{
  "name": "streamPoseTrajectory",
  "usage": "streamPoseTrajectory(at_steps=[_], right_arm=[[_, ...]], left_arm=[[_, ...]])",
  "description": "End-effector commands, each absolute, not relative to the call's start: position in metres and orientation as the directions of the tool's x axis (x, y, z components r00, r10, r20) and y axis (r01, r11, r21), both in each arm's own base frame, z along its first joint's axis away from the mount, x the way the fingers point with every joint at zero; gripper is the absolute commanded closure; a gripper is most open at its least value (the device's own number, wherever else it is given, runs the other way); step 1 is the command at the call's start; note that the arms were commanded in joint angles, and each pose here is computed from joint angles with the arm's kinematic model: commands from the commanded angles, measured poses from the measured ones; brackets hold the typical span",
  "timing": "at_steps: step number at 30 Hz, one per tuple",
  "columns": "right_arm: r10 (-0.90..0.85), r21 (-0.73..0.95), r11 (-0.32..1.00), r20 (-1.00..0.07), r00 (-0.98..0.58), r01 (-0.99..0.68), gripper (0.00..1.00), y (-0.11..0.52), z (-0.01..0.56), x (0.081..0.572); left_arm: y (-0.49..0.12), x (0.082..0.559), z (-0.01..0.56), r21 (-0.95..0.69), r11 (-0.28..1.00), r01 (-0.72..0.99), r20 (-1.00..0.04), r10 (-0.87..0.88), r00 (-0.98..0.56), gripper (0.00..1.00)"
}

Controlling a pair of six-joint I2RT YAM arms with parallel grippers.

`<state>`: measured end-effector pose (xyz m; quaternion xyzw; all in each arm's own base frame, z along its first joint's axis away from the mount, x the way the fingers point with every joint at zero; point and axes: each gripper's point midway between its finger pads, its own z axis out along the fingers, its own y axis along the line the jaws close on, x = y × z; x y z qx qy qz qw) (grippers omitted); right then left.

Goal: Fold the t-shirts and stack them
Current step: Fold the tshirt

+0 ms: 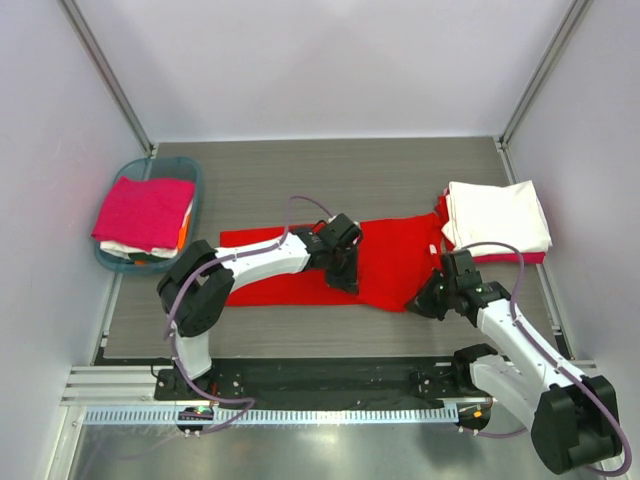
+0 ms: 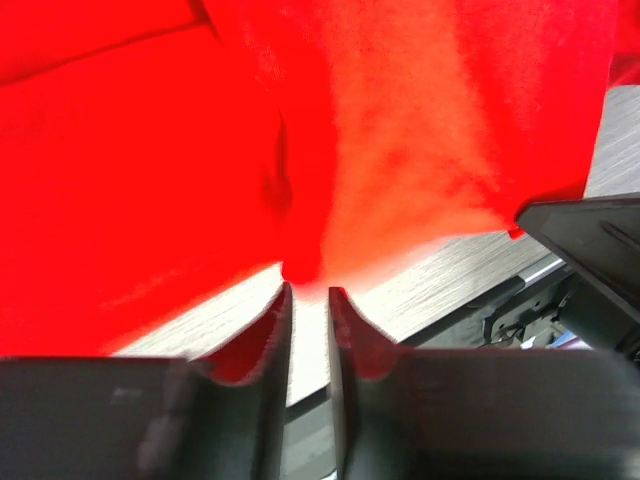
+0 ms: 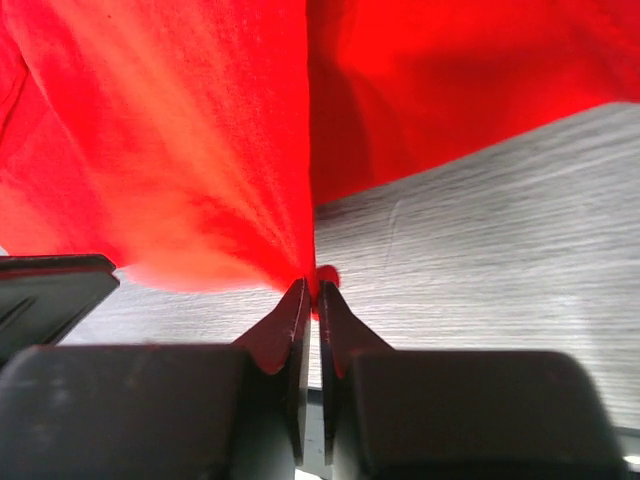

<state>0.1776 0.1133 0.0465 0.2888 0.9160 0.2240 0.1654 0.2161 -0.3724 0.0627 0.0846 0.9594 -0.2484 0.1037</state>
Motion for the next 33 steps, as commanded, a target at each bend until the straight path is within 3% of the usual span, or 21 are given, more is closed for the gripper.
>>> streamPoseTrajectory(at_steps=[1, 7, 9, 11, 15, 17, 18, 22, 27, 29, 33], right_arm=[[0.621, 0.498, 0.729, -0.19, -0.76, 0.471, 0.88, 0.109, 0.054, 0.179], [0.618, 0.466, 0.742, -0.198, -0.761, 0.481, 0.83, 0.105, 0.05, 0.178], [0.612, 0.454, 0.75, -0.203, -0.764, 0.48, 0.72, 0.103, 0.049, 0.178], [0.607, 0.434, 0.762, -0.222, -0.763, 0.481, 0.7, 0.098, 0.05, 0.179], [0.605, 0.413, 0.774, -0.263, -0.751, 0.479, 0.66, 0.091, 0.058, 0.183], [0.597, 0.42, 0.781, -0.286, -0.75, 0.462, 0.66, 0.09, 0.066, 0.187], [0.585, 0.425, 0.788, -0.294, -0.756, 0.444, 0.68, 0.092, 0.069, 0.188], [0.552, 0.476, 0.798, -0.328, -0.767, 0.37, 0.78, 0.101, 0.086, 0.203], [0.533, 0.544, 0.777, -0.3, -0.791, 0.317, 0.99, 0.12, 0.092, 0.214], [0.533, 0.543, 0.775, -0.289, -0.795, 0.323, 0.99, 0.121, 0.086, 0.217], [0.536, 0.524, 0.778, -0.267, -0.801, 0.346, 0.99, 0.12, 0.068, 0.214]], left_arm=[[-0.369, 0.209, 0.076, -0.45, 0.861, 0.239, -0.246, 0.138, -0.959, 0.77], [-0.366, 0.198, 0.076, -0.434, 0.866, 0.248, -0.243, 0.152, -0.958, 0.67], [-0.361, 0.203, 0.079, -0.413, 0.878, 0.243, -0.269, 0.138, -0.953, 0.61], [-0.359, 0.208, 0.082, -0.398, 0.884, 0.246, -0.297, 0.13, -0.946, 0.59], [-0.365, 0.219, 0.078, -0.399, 0.885, 0.242, -0.307, 0.12, -0.944, 0.59], [-0.371, 0.224, 0.078, -0.41, 0.878, 0.245, -0.311, 0.118, -0.943, 0.69], [-0.374, 0.227, 0.074, -0.418, 0.877, 0.239, -0.3, 0.115, -0.947, 0.75], [-0.383, 0.233, 0.071, -0.438, 0.867, 0.238, -0.297, 0.111, -0.948, 0.78], [-0.389, 0.236, 0.064, -0.438, 0.867, 0.237, -0.286, 0.115, -0.951, 0.78], [-0.391, 0.236, 0.059, -0.437, 0.869, 0.233, -0.279, 0.115, -0.953, 0.78], [-0.399, 0.236, 0.056, -0.455, 0.861, 0.227, -0.273, 0.107, -0.956, 0.9]])
